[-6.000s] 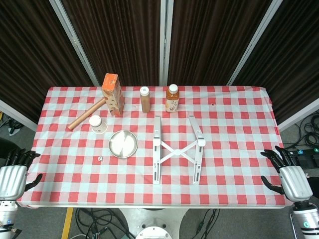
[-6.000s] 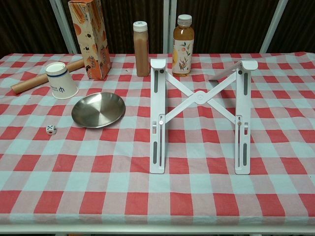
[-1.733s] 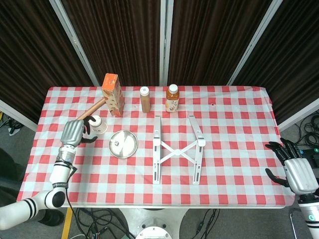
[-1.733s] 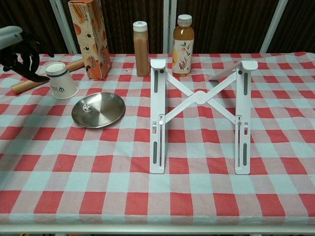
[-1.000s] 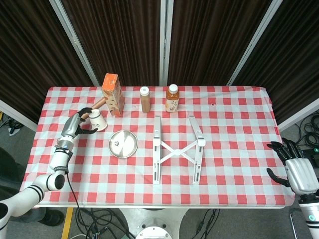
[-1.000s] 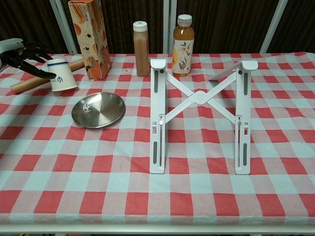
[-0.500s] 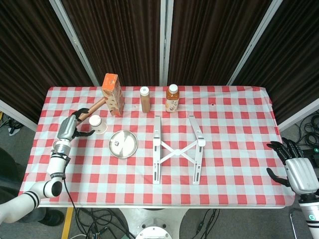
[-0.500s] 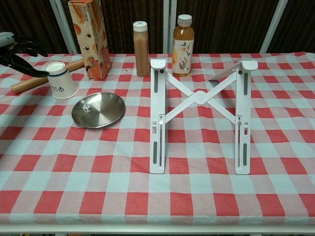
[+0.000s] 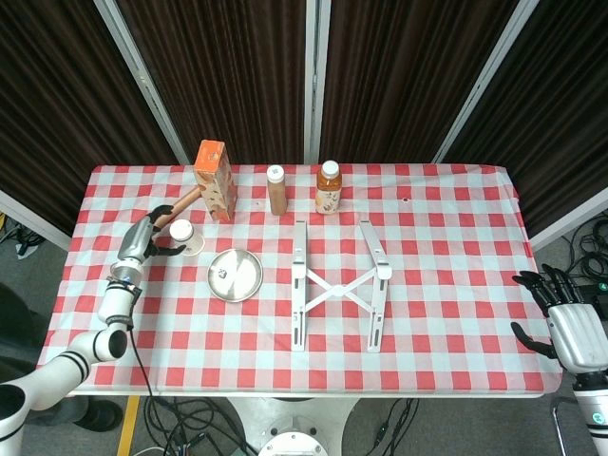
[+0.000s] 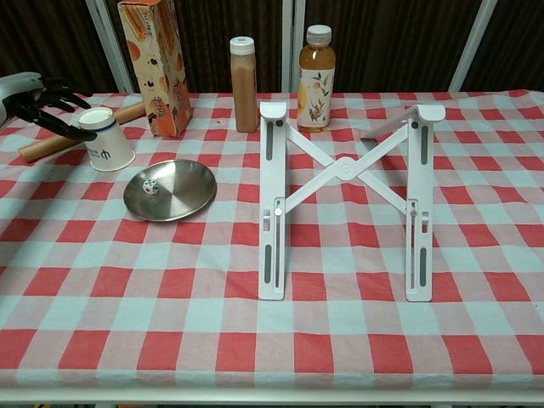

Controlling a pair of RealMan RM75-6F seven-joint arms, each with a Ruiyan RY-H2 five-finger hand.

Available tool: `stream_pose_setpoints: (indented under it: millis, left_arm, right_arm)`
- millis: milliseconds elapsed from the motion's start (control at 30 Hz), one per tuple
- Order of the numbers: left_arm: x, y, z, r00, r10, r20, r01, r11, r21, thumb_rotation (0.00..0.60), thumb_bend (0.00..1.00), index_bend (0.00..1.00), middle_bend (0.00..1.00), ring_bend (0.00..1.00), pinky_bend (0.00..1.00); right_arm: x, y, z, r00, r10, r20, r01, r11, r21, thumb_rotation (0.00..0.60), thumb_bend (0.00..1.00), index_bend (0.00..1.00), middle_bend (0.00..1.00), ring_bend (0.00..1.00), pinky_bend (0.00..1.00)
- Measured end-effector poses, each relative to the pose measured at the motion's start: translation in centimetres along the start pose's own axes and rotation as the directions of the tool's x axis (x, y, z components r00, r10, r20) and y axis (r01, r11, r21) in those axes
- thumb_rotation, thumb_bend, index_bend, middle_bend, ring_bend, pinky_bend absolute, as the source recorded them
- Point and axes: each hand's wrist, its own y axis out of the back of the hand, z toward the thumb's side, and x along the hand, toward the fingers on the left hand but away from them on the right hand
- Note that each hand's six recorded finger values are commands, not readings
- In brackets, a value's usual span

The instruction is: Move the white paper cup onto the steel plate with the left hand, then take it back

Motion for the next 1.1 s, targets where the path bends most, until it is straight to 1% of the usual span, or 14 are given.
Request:
stream_pose_setpoints:
  millis: [167, 233, 333, 433, 467, 567, 733, 767, 900, 1000, 1100]
  left_arm:
    - [0.3, -1.2, 0.6, 0.998, -0.057, 0.009, 0.057, 0.998, -0.025, 0.6, 0.17, 0.16, 0.21, 0.13, 0.28]
    - [0.4, -1.4, 0.9, 0.998, -0.064, 0.016, 0.065, 0.997, -0.028, 0.6, 0.17, 0.17, 0.22, 0.14, 0.28]
    - [0.5, -1.3, 0.9, 0.998, -0.056, 0.018, 0.056, 0.998, -0.024, 0.6, 0.17, 0.23, 0.28, 0.2, 0.33]
    - [0.8, -1.1, 0.7, 0.999, -0.041, 0.013, 0.041, 0.999, -0.005, 0.6, 0.17, 0.29, 0.34, 0.25, 0.4]
    - [0.8, -1.0, 0.6, 0.999, -0.036, 0.011, 0.036, 0.999, 0.004, 0.6, 0.17, 0.33, 0.38, 0.29, 0.44]
    - [1.0, -0.8, 0.5, 1.0, -0.018, 0.008, 0.018, 0.999, 0.037, 0.6, 0.17, 0.43, 0.45, 0.36, 0.56]
    - [0.9, -0.3, 0.8, 0.999, 0.014, 0.033, -0.017, 0.995, 0.095, 0.6, 0.17, 0.51, 0.55, 0.46, 0.7]
    - [0.8, -0.2, 0.9, 0.999, 0.015, 0.037, -0.019, 0.994, 0.104, 0.6, 0.17, 0.52, 0.56, 0.47, 0.71]
    - [0.2, 0.0, 1.5, 0.998, 0.011, 0.065, -0.018, 0.994, 0.109, 0.6, 0.17, 0.52, 0.56, 0.48, 0.71]
    - [-0.5, -0.1, 2.7, 0.995, -0.003, 0.102, -0.007, 0.995, 0.095, 0.6, 0.17, 0.51, 0.56, 0.48, 0.71]
    - [-1.6, -0.6, 4.3, 0.988, -0.031, 0.154, 0.019, 0.997, 0.081, 0.6, 0.17, 0.51, 0.55, 0.47, 0.71]
  right_arm:
    - [-0.1, -0.2, 0.1, 1.0, 0.005, 0.0, -0.005, 1.0, -0.001, 0.6, 0.2, 0.18, 0.17, 0.0, 0.07]
    - [-0.1, -0.2, 0.1, 1.0, 0.005, 0.001, -0.005, 1.0, 0.0, 0.6, 0.21, 0.18, 0.17, 0.0, 0.07]
    - [-0.1, -0.2, 0.0, 1.0, 0.006, 0.001, -0.006, 1.0, 0.001, 0.6, 0.2, 0.18, 0.17, 0.0, 0.07]
    - [-0.1, -0.2, 0.0, 1.0, 0.007, 0.002, -0.007, 1.0, 0.0, 0.6, 0.2, 0.18, 0.17, 0.0, 0.07]
    - [-0.1, -0.2, 0.0, 1.0, 0.008, 0.002, -0.008, 1.0, 0.0, 0.6, 0.2, 0.18, 0.17, 0.0, 0.07]
    - [-0.2, -0.3, 0.0, 1.0, 0.009, 0.002, -0.009, 1.0, 0.001, 0.6, 0.2, 0.18, 0.17, 0.0, 0.07]
    - [-0.2, -0.3, 0.1, 1.0, 0.009, -0.001, -0.009, 1.0, 0.002, 0.6, 0.2, 0.18, 0.17, 0.0, 0.07]
    - [-0.2, -0.3, 0.2, 1.0, 0.009, -0.002, -0.009, 1.0, 0.002, 0.6, 0.2, 0.18, 0.17, 0.0, 0.07]
    - [-0.3, -0.3, 0.3, 1.0, 0.011, -0.008, -0.011, 1.0, 0.001, 0.6, 0.2, 0.18, 0.17, 0.0, 0.07]
    - [-0.4, -0.4, 0.5, 1.0, 0.013, -0.014, -0.013, 1.0, 0.0, 0.6, 0.21, 0.18, 0.17, 0.0, 0.07]
    - [-0.5, -0.5, 0.6, 1.0, 0.014, -0.018, -0.014, 1.0, -0.001, 0.6, 0.2, 0.18, 0.17, 0.0, 0.07]
